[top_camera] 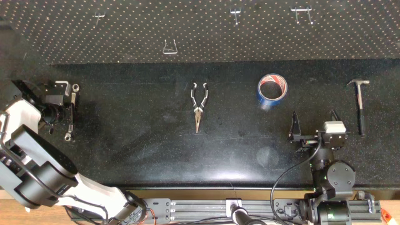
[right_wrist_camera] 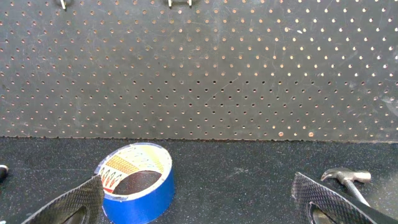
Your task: Place Tools Onto Pegboard
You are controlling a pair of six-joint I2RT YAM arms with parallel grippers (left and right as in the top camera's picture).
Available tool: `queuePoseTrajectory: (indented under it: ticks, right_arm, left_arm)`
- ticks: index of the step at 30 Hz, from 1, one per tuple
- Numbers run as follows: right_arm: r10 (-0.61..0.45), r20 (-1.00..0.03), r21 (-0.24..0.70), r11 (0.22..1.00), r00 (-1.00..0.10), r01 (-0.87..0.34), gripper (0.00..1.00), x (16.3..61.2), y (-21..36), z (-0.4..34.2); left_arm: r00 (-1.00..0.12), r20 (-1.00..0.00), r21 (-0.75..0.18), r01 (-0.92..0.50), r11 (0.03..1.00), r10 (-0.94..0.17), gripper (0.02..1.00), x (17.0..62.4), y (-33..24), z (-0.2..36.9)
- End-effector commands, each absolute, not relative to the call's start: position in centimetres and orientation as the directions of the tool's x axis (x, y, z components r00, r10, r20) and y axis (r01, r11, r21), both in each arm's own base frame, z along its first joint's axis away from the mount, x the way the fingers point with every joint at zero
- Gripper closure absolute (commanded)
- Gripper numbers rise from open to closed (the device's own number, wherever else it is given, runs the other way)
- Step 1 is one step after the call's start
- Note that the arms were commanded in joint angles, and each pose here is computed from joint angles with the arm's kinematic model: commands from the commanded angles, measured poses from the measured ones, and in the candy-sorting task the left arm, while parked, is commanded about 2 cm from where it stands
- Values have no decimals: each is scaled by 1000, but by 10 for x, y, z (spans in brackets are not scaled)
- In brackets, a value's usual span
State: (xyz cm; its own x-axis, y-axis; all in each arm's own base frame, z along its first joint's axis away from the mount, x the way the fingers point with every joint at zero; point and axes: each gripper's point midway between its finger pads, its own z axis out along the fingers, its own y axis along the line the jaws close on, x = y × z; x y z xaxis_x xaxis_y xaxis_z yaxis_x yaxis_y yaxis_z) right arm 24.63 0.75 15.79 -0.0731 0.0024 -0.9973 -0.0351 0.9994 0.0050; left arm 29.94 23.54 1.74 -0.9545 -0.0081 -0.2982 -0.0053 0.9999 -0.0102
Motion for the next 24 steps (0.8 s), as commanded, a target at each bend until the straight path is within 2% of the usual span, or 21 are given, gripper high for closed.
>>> queuePoseTrajectory:
  ticks: [1, 4, 7, 11, 13, 15, 18, 21, 22, 24]
  right_arm:
    - [-4, -997, -2, 1000, -72, -24, 20, 246, 5, 157]
    - [-4, -997, -2, 1000, -71, -24, 18, 246, 5, 157]
    - [-4, -997, -2, 1000, -72, -23, 20, 246, 5, 157]
    - [-4, -997, -2, 1000, -72, -24, 20, 246, 5, 157]
    - [-4, -997, -2, 1000, -72, -24, 20, 246, 5, 157]
    - [-4, -997, -2, 1000, -72, -24, 20, 246, 5, 157]
    - [-4, -997, -2, 1000, -72, -23, 20, 246, 5, 157]
    - [-4, -997, -2, 1000, -72, -24, 20, 246, 5, 157]
    - [-4, -997, -2, 1000, -72, -23, 20, 246, 5, 157]
    - [-4, -997, -2, 1000, -72, -23, 20, 246, 5, 157]
  left_arm:
    - [-973, -229, -40, -7, 999, -16, 899, 288, 229, -2]
    - [-974, -227, -42, -7, 999, -17, 899, 288, 229, -3]
    - [-974, -227, -43, -7, 999, -17, 989, 288, 229, -3]
    - [-970, -244, -27, -7, 1000, -14, 991, 290, 231, 5]
    - [-950, -313, 34, -8, 999, 3, 993, 298, 238, 37]
    - [-894, -443, 81, -113, 990, -66, 993, 312, 246, 91]
    - [-797, -600, 93, -151, 984, -66, 991, 319, 235, 158]
    - [-662, -749, 130, -104, 986, 29, 991, 317, 206, 234]
    - [-620, -784, 101, -115, 988, 7, 991, 315, 197, 250]
    - [-585, -809, 124, -82, 989, 53, 991, 319, 173, 270]
